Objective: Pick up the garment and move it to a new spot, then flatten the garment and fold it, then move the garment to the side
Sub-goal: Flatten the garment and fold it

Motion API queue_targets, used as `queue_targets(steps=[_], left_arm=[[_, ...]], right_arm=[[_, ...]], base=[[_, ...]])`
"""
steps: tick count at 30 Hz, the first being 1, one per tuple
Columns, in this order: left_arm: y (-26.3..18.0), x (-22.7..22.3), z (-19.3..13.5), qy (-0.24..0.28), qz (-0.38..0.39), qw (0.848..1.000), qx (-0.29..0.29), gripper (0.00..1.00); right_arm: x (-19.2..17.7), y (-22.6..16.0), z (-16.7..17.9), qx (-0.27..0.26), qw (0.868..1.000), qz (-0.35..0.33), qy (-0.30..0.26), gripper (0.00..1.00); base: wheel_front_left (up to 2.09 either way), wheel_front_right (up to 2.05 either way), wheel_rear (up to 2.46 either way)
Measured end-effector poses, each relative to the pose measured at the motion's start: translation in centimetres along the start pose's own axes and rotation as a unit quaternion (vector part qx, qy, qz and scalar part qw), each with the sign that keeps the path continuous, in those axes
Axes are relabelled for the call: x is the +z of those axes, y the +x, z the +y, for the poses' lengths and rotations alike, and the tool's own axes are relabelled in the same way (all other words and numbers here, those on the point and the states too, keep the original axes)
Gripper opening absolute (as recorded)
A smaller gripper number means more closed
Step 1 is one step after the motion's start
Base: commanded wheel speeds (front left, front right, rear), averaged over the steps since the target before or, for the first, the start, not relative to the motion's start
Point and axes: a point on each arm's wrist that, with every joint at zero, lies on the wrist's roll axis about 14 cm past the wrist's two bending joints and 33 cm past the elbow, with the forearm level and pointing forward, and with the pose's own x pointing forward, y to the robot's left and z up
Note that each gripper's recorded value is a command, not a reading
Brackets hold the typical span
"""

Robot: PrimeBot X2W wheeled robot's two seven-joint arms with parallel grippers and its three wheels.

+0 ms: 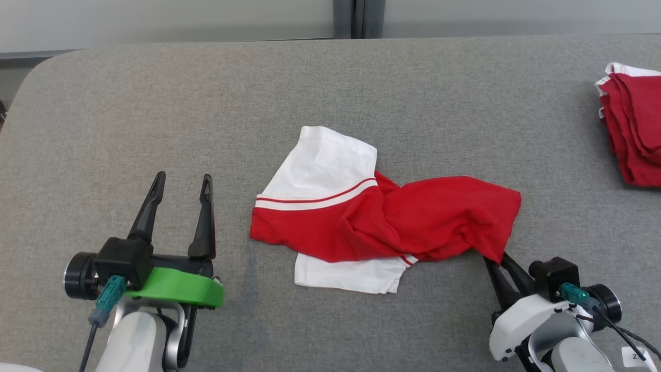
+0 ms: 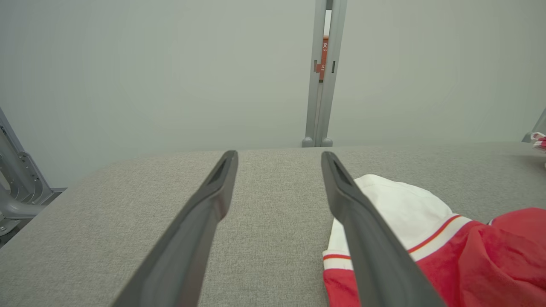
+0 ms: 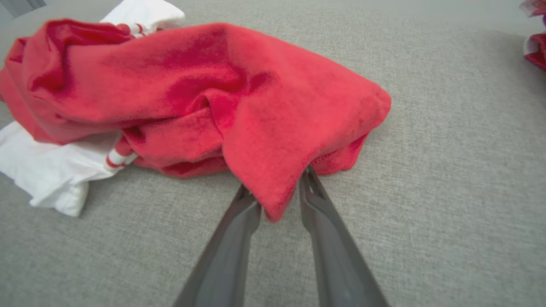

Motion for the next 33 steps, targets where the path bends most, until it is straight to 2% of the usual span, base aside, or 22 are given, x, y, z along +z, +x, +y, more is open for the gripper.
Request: queue_targets(steps=[9, 20, 25, 33], left_arm=[[0.7, 0.3, -0.1, 0.002, -0.009, 1.0, -0.002, 1.0], [1.5, -0.3, -0.9, -0.007, -0.006, 1.0, -0.01, 1.0], [2.1, -0.5, -1.2, -0.011, -0.007, 1.0, -0.015, 1.0], [3.4, -1.0, -1.0, -0.012, -0.006, 1.0, -0.013, 1.0]], right_arm=[[4.8, -1.3, -2.1, -0.021, 0.997, -0.069, -0.018, 0.0], [10.1, -1.8, -5.3, -0.038, 0.992, -0.09, -0.076, 0.0], [10.3, -0.3, -6.2, -0.031, 0.994, -0.068, -0.081, 0.0], [8.1, 4.0, -8.0, -0.027, 0.997, -0.007, -0.071, 0.0]], base=[[0.0, 0.0, 0.0], [0.0, 0.0, 0.0], [0.0, 0.0, 0.0], [0.0, 0.0, 0.0]])
